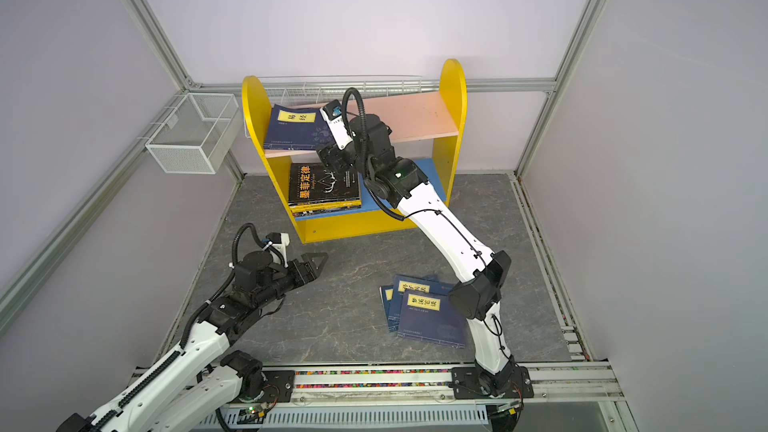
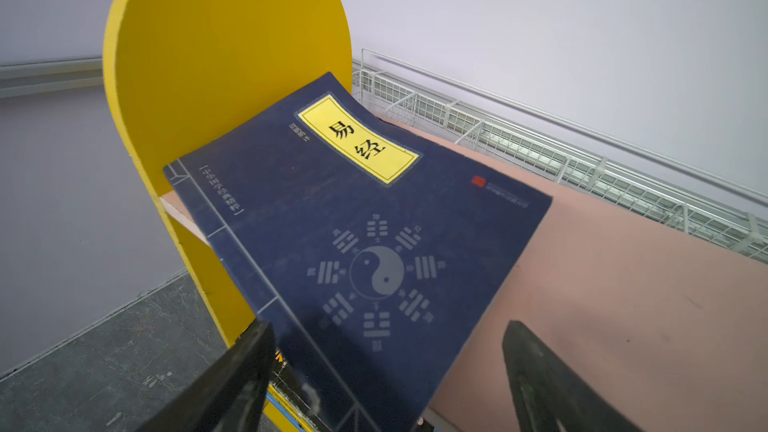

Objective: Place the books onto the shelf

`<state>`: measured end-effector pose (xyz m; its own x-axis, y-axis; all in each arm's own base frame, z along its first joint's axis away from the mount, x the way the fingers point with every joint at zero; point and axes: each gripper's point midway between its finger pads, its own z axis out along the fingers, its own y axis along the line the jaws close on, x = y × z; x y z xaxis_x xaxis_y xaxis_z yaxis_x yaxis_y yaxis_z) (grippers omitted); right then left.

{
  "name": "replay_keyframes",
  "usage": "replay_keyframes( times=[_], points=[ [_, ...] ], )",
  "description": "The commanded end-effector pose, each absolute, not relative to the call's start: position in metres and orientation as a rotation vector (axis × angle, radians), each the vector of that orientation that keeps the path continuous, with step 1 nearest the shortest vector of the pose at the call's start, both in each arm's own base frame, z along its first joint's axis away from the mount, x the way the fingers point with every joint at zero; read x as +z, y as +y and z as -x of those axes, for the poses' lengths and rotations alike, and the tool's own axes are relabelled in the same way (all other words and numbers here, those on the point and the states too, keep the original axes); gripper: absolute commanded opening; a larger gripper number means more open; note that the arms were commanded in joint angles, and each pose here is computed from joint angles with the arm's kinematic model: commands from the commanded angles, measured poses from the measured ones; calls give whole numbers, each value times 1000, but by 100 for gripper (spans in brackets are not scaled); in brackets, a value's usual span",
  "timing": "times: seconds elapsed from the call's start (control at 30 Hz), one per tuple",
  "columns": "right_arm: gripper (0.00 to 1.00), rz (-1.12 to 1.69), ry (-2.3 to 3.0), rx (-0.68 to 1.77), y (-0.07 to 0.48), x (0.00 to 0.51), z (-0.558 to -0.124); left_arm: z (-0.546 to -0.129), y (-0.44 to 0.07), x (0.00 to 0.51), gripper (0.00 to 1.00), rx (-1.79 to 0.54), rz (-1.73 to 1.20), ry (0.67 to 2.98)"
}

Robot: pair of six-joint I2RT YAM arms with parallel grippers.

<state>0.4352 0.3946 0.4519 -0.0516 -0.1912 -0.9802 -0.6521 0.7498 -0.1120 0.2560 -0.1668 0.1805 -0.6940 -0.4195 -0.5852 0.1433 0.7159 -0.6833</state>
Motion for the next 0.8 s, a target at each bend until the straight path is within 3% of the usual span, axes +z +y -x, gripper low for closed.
replay_keyframes(
  times=[0.0, 0.27, 0.77],
  points=[
    [88, 704, 1581, 489, 384, 465, -435, -259, -169, 189, 89, -944, 182, 2128],
    [89, 911, 1569, 535, 392, 439, -425, -257, -168, 187, 89, -939, 173, 2140],
    [89, 964, 1513, 597, 392, 446, -405, -258, -171, 184, 89, -940, 158, 2153]
  ],
)
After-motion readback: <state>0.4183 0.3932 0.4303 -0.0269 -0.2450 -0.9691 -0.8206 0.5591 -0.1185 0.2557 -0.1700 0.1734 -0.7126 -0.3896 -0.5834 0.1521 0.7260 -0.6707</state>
